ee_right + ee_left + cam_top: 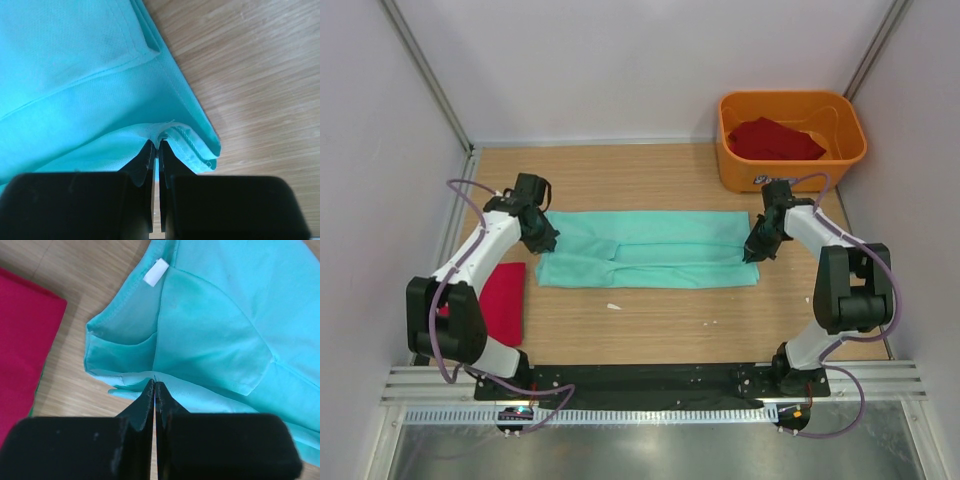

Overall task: Fold and stack the t-shirts
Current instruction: Fold the tshirt

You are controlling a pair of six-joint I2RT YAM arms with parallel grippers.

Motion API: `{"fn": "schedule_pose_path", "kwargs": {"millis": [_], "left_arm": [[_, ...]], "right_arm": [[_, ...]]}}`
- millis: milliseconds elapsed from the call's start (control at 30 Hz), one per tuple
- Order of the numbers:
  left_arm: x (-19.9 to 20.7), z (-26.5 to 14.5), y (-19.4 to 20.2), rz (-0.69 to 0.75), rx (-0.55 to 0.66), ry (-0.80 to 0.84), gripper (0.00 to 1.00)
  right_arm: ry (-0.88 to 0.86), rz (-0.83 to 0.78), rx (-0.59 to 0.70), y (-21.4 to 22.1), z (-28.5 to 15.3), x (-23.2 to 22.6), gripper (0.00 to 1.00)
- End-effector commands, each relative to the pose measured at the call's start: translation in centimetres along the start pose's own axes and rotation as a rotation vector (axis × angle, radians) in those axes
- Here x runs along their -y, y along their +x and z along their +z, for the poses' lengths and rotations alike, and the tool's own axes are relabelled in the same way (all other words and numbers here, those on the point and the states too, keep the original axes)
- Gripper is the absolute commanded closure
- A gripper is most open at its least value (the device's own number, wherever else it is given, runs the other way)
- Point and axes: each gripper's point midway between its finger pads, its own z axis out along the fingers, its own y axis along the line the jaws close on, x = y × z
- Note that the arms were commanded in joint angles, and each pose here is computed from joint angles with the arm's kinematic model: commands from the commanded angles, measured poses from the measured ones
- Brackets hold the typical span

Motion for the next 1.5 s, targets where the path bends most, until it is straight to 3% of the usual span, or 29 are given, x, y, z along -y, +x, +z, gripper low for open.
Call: {"fn": "schedule_pose_path", "kwargs": {"millis": [0, 1067, 1133, 1200, 1367, 1433, 1467], "left_arm": [[2.0, -0.3, -2.3, 0.026, 0.043, 0.059, 1.00], [4.3, 3.9, -5.0, 0.072, -0.049, 0.042, 1.00], [4.4, 4.2, -5.2, 0.074, -0.047, 0.039, 1.00], [4.4, 4.7, -5.5, 0.080, -0.040, 0.026, 1.00], [4.2, 6.2, -6.1, 0.093, -0.061, -0.015, 0.99], [4.3, 5.7, -6.3, 0.098, -0.058, -0.013, 0.91], [4.3, 5.3, -6.4, 0.106, -0.051, -0.007, 0.80]], "right_arm": [[-0.042, -0.013, 0.042, -2.3, -0.3, -1.4, 0.98], [-0.051, 0.035, 0.018, -5.4, 2.6, -3.0, 0.94], [-0.047, 0.058, 0.027, -6.3, 2.7, -2.2, 0.91], [-0.043, 0.051, 0.030, -6.7, 3.2, -2.1, 0.78], [-0.024, -0.029, 0.085, -9.5, 2.7, -2.2, 0.62], [0.005, -0.062, 0.116, -10.4, 1.0, -2.0, 0.59], [0.007, -0.073, 0.129, -10.5, 0.2, -1.9, 0.58]]}}
